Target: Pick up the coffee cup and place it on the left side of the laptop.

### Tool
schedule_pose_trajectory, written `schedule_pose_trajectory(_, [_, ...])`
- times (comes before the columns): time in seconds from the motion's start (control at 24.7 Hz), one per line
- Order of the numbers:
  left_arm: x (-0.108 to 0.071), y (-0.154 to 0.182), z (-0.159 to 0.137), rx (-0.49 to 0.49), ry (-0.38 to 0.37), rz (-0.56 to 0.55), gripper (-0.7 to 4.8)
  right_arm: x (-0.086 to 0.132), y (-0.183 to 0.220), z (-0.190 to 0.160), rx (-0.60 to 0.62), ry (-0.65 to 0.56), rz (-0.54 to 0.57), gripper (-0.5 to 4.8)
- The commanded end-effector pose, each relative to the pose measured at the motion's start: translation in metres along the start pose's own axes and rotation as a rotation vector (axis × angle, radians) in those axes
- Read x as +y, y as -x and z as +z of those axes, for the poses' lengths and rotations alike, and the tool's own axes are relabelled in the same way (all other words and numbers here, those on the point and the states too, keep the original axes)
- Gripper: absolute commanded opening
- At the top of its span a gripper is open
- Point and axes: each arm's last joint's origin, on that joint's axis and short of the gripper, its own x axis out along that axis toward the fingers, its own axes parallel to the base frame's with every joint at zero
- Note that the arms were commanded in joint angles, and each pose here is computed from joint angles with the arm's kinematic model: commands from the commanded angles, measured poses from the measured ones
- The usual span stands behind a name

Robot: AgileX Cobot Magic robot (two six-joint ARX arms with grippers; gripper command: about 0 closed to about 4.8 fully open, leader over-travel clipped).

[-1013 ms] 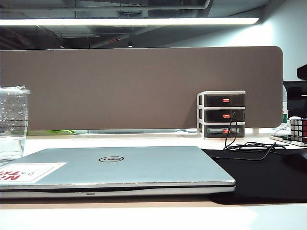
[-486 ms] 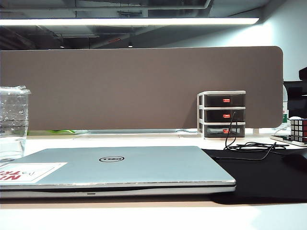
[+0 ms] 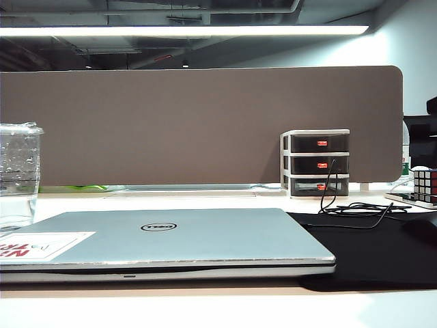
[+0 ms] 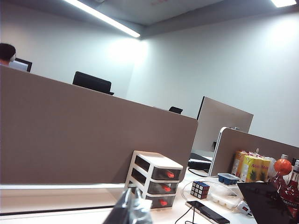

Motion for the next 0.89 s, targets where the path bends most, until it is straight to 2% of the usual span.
schedule_pose_trajectory(0.04, [-0.004, 0.002, 0.001, -0.011, -0.004, 0.013, -0.05, 0.000, 0.000, 0.000, -0.009, 0.010, -0.002, -0.01])
schedule_pose_trajectory(0.24, [-0.007, 0.008, -0.002, -0.031, -0.058, 0.095, -0.05, 0.000, 0.000, 0.000, -0.009, 0.010, -0.002, -0.01])
schedule_pose_trajectory(0.49, [-0.004, 0.013, -0.012, 0.016, -0.104, 0.205, -0.06, 0.000, 0.000, 0.000, -0.008, 0.010, -0.005, -0.01])
schedule_pose_trajectory(0.57, [-0.001, 0.014, -0.014, 0.025, -0.158, 0.246, -0.06, 0.000, 0.000, 0.000, -0.008, 0.010, -0.009, -0.01])
schedule_pose_trajectory(0.61, [0.001, 0.014, -0.016, 0.038, -0.191, 0.282, -0.06, -0.001, 0.000, 0.000, -0.010, 0.011, -0.028, -0.01])
schedule_pose_trajectory(0.77, [0.010, 0.018, -0.027, 0.118, -0.211, 0.395, -0.06, -0.003, 0.000, 0.000, -0.015, 0.016, -0.095, -0.01])
schedule_pose_trajectory(0.85, [0.011, 0.018, -0.030, 0.134, -0.214, 0.422, -0.06, -0.004, 0.000, 0.001, -0.026, 0.022, -0.130, -0.01])
schedule_pose_trajectory(0.89, [0.011, 0.017, -0.033, 0.158, -0.245, 0.425, -0.06, -0.005, 0.000, 0.003, -0.041, 0.030, -0.173, -0.01])
